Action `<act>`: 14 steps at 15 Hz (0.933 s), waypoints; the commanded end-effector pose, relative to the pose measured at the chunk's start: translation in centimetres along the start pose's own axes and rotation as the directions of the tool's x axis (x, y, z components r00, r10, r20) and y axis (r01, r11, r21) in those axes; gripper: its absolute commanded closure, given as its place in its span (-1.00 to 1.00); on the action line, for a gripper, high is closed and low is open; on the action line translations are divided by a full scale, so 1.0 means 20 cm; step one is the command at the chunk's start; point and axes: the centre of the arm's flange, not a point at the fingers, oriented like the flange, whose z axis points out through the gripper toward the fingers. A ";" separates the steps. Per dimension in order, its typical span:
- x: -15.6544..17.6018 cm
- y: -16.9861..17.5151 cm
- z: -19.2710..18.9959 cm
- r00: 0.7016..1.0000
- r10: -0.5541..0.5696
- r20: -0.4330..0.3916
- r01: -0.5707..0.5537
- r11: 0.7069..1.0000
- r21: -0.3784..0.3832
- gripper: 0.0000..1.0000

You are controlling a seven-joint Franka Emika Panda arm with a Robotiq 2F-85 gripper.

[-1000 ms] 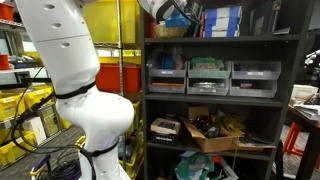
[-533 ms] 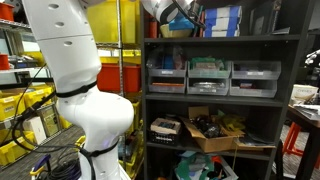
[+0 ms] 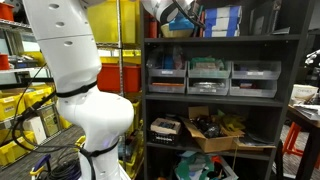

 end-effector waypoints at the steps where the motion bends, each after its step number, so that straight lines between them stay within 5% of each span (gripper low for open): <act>1: 0.04 0.02 0.00 1.000 -0.018 -0.005 0.018 1.000 0.000 -0.90; 14: 0.13 0.01 -0.02 0.999 -0.033 -0.020 0.033 0.999 -0.008 -1.00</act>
